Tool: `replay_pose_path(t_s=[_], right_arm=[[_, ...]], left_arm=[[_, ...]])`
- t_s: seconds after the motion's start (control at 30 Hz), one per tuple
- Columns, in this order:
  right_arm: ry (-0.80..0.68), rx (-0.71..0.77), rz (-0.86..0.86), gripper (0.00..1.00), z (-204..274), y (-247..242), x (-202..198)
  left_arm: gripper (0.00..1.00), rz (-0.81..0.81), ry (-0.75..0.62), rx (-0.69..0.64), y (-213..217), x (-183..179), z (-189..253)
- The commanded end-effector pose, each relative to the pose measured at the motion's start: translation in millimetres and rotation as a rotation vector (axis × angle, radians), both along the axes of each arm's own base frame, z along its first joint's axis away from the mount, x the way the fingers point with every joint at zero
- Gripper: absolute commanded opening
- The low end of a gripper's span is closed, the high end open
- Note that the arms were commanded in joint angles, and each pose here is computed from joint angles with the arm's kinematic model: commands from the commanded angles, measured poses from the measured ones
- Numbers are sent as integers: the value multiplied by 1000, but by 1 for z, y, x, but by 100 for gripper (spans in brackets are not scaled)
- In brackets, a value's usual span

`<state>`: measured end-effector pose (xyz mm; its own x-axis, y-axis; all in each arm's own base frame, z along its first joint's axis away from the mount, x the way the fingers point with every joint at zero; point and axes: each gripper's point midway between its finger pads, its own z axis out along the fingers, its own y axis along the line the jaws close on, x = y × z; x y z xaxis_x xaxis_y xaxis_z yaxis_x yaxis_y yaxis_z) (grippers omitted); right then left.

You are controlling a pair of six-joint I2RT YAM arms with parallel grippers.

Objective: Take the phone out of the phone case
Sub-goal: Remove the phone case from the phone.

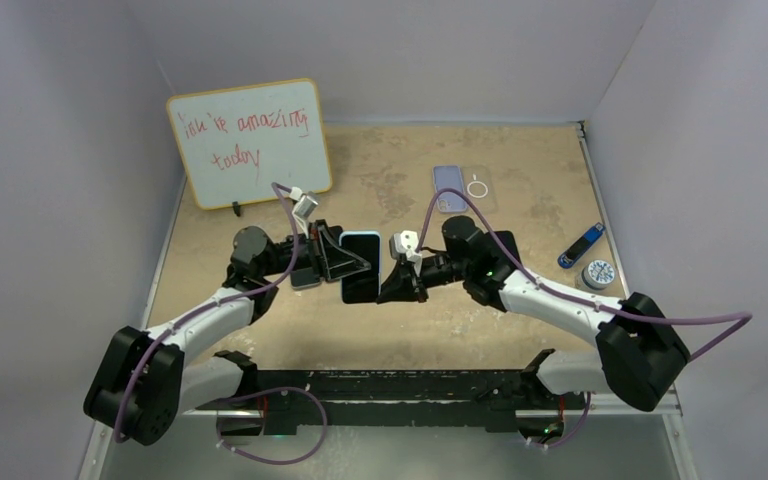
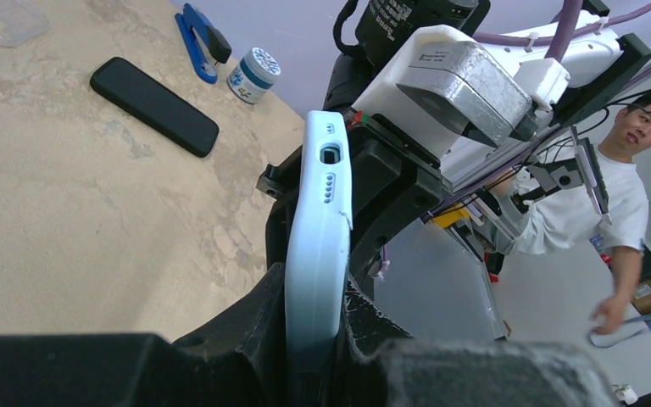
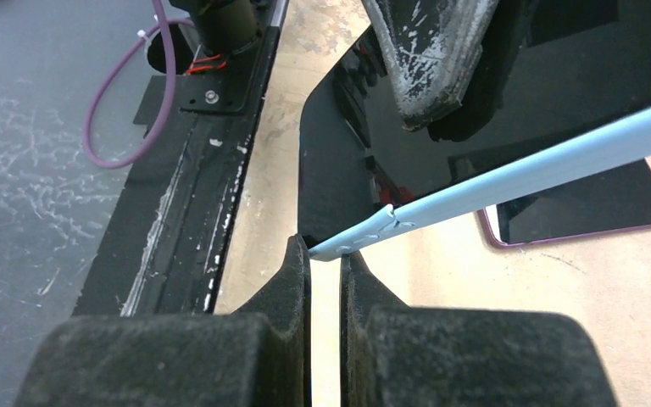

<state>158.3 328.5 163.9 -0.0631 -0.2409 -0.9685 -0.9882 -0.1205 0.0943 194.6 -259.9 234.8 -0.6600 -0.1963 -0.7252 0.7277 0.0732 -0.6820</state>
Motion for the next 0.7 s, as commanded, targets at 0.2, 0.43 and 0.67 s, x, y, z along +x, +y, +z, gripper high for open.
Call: replay_pose_path(t_s=[0.2,0.43,0.67], right_arm=[[-366,26,-103,0,14,8,43],[-396,1,-123,0,11,10,53],[-423,2,-156,0,14,11,61]], left_arm=[[0,-29,93,-81,-7,0,35],[0,-36,113,-79,-9,1,31],[0,-52,132,-95,-9,0,30]])
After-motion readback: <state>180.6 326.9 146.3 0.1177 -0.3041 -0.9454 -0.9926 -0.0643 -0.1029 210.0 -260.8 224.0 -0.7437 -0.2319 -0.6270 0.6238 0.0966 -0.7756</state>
